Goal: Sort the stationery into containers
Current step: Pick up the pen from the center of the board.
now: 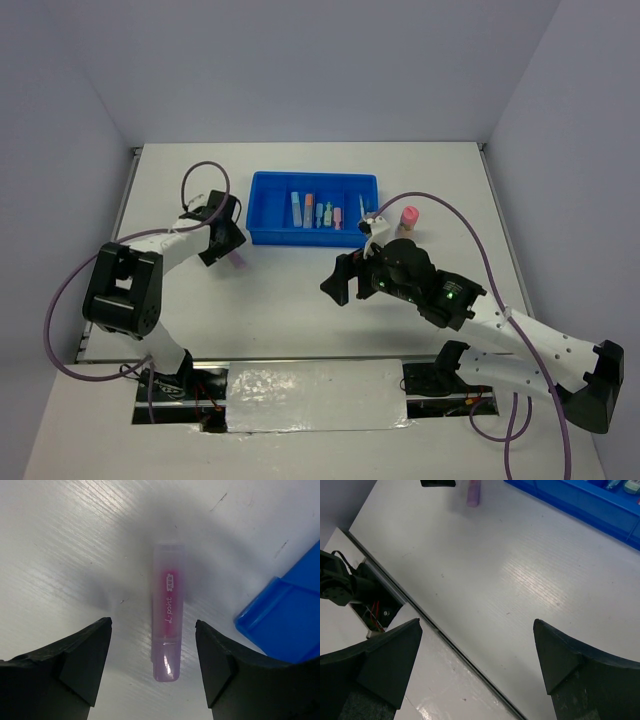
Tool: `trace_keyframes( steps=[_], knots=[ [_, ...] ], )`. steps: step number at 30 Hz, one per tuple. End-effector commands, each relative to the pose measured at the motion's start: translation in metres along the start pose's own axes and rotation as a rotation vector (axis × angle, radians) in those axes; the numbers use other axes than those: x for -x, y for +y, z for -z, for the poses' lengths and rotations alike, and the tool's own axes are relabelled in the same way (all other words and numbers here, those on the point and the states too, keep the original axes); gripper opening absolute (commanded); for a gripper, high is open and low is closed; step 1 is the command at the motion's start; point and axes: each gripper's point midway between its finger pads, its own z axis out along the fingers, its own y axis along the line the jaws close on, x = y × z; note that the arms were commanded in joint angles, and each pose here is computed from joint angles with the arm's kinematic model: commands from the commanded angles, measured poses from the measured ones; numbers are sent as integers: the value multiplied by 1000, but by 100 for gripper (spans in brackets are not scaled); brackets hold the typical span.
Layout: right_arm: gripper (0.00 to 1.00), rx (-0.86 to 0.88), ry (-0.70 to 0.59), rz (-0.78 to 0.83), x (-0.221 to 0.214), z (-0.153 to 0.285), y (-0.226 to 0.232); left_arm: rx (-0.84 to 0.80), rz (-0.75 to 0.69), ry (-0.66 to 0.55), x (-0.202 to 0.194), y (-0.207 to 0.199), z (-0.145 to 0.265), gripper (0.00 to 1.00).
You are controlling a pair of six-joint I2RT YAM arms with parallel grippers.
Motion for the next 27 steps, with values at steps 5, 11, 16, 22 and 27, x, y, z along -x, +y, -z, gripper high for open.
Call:
trace_keyframes(
  steps=[5, 11, 16, 22, 27],
  knots=[
    [100, 41, -70, 18, 17, 5, 8, 40, -17, 27, -13, 10, -16, 72],
    [100, 46, -78, 22, 19, 9, 9, 87, -14, -24, 0, 27, 5, 19],
    [100, 54, -95, 32, 21, 13, 10, 24, 47, -187, 44, 30, 66, 6],
    [100, -86, -131, -13, 26, 14, -17, -558, -167, -446, 84, -73, 171, 22],
    [100, -200, -154, -103, 33, 22, -49, -735, -367, -414, 83, -161, 185, 15]
  ],
)
